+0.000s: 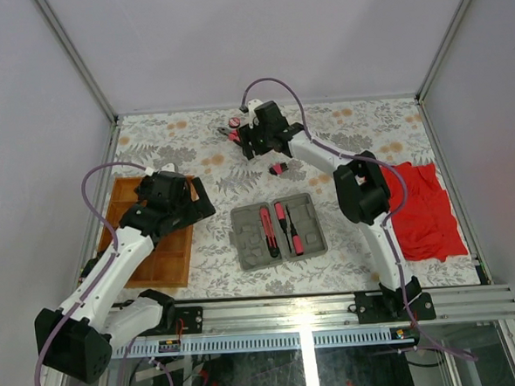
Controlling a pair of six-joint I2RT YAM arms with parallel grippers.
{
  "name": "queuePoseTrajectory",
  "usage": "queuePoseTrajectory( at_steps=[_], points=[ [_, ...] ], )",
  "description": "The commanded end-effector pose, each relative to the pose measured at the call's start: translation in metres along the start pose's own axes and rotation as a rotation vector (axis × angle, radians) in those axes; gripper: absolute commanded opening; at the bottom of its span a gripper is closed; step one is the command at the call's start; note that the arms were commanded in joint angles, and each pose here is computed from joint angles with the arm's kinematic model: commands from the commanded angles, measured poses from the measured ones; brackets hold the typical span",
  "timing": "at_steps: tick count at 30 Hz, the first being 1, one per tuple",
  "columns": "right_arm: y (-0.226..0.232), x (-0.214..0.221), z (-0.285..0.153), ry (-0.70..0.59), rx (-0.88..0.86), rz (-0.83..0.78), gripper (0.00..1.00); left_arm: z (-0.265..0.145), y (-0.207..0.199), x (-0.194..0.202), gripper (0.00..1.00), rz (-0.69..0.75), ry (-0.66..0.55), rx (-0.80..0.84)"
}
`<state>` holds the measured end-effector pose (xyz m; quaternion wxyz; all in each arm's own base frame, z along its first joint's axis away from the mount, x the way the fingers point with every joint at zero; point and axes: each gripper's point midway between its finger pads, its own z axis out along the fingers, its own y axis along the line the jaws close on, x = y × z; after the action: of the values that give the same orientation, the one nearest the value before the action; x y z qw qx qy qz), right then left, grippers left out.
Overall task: Sort the tools into containers
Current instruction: Pick up the pliers at the center of the board.
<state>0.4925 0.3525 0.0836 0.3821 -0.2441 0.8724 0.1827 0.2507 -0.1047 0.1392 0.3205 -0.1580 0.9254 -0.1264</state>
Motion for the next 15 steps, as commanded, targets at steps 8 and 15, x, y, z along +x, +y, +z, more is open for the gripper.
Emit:
queuePoseTrajectory(
  at_steps=[8,15],
  points=[
    [-0.017,-0.041,0.058,-0.112,-0.062,-0.135,0.69,-0.009,-0.007,-0.019,1.00,0.034,-0.096,0.053],
    [-0.023,-0.049,0.083,-0.170,-0.055,-0.142,0.66,-0.012,-0.009,-0.023,1.00,0.043,-0.110,0.058]
  ],
)
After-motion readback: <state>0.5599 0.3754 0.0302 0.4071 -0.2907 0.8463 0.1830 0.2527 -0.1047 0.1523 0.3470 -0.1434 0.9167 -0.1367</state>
